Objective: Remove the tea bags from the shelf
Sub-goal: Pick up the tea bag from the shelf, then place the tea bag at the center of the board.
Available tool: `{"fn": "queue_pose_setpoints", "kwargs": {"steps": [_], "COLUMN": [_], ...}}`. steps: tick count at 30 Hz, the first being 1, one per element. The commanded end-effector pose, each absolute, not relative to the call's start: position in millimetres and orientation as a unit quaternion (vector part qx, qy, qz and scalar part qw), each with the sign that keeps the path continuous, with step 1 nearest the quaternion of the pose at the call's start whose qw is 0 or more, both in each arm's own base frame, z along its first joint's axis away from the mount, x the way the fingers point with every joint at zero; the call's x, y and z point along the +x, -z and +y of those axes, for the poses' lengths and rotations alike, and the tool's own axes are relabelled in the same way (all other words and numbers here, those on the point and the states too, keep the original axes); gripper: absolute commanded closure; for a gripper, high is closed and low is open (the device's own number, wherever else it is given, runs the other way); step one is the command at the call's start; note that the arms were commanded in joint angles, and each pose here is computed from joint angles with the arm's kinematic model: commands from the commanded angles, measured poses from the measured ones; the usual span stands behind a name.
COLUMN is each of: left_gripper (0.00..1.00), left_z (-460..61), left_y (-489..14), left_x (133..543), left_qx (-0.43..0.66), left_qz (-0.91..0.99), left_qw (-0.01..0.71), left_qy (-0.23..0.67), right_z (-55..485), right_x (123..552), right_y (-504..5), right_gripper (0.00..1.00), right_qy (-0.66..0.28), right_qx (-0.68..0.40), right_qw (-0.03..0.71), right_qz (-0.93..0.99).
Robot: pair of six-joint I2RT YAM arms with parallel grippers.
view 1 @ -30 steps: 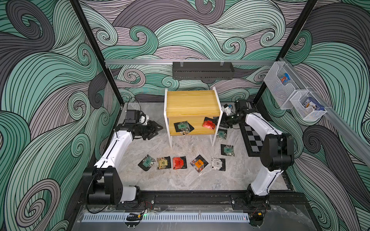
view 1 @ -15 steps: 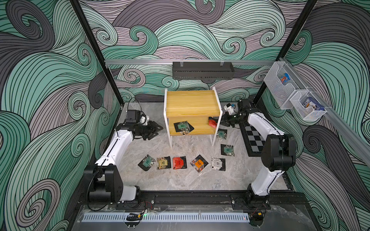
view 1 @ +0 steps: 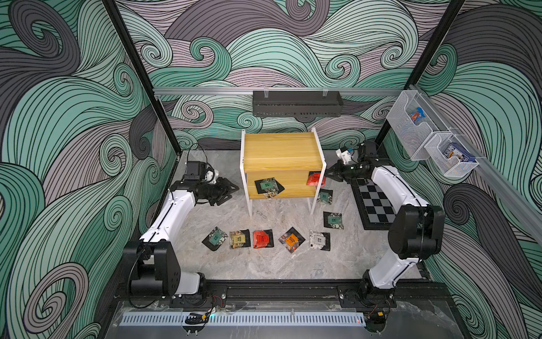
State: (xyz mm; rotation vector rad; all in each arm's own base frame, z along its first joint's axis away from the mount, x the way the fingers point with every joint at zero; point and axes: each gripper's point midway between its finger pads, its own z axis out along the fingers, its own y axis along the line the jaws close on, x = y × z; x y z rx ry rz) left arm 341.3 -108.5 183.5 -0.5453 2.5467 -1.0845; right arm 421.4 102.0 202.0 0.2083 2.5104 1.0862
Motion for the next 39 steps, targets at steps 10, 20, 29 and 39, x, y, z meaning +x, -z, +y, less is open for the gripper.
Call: {"fn": "queue_pose_setpoints", "kwargs": {"steps": [10, 20, 29, 39], "left_gripper": [0.47, 0.47, 0.47, 0.47], "left_z": [-111.3, -111.9, -111.0, -108.6], "left_y": [-200.2, -198.0, -193.3, -191.4], "left_x": [349.7, 344.2, 337.2, 330.5], "left_qx": [-0.175, -0.176, -0.18, -0.181], "left_qz": [0.889, 0.89, 0.892, 0.897], "left_qw": [0.178, 0.175, 0.17, 0.165], "left_qy": [0.383, 0.382, 0.379, 0.368], "right_z": [52.0, 24.2, 7.6, 4.5], "right_x": [429.9, 451.2, 470.5, 503.6], "right_y": [-224.4, -198.4, -162.3, -109.7], "right_gripper": [1.0, 1.0, 1.0, 1.0], "right_qy": [-0.364, -0.33, -0.309, -0.324], "right_qx": [0.135, 0.202, 0.257, 0.32], "right_qw": [0.262, 0.275, 0.278, 0.261], "right_qz": [0.883, 0.88, 0.873, 0.851]}}
